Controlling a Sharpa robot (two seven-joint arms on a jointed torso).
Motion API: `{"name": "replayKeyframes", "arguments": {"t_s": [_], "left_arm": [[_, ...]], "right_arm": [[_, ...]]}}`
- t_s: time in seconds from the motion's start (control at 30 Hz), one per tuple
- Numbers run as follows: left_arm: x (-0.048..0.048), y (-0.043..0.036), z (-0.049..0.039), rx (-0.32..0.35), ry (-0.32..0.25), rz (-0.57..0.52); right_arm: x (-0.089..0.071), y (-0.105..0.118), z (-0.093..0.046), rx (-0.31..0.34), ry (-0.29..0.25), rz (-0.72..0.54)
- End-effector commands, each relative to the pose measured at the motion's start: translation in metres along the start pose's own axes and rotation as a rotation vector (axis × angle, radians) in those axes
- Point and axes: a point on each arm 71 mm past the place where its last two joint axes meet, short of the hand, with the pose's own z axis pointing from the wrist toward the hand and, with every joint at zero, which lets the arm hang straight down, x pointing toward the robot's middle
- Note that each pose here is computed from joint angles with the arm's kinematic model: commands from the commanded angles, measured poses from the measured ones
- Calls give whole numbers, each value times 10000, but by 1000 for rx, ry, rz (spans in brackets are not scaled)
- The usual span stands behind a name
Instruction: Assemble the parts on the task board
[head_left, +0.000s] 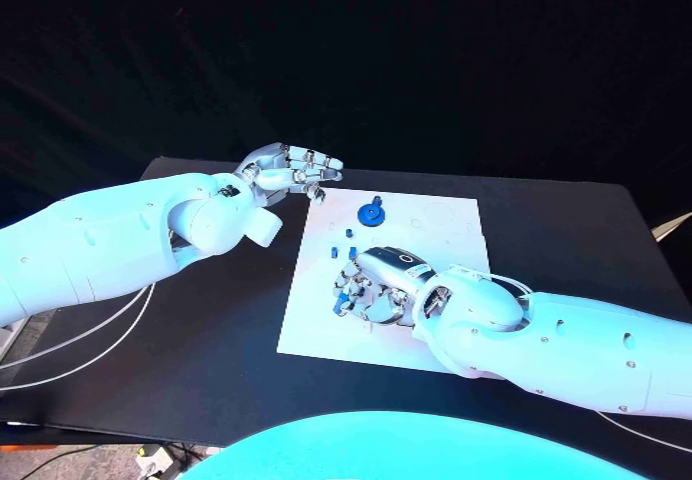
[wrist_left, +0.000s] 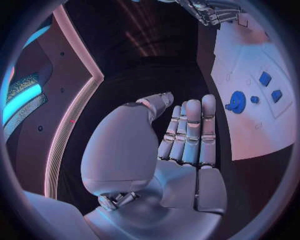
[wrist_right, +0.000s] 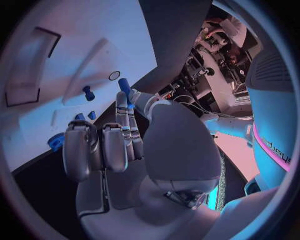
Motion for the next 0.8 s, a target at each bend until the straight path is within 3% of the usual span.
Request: {"name": "replayKeyframes", "arguments": {"t_s": [0.03,0.8], "left_arm": [[26,-11,8,7,19,-11],[18,-8,5,4,19,-11]], "right_arm": [[26,-1,2,-6,21,-24],[67,-65,35,41,38,-70]]}}
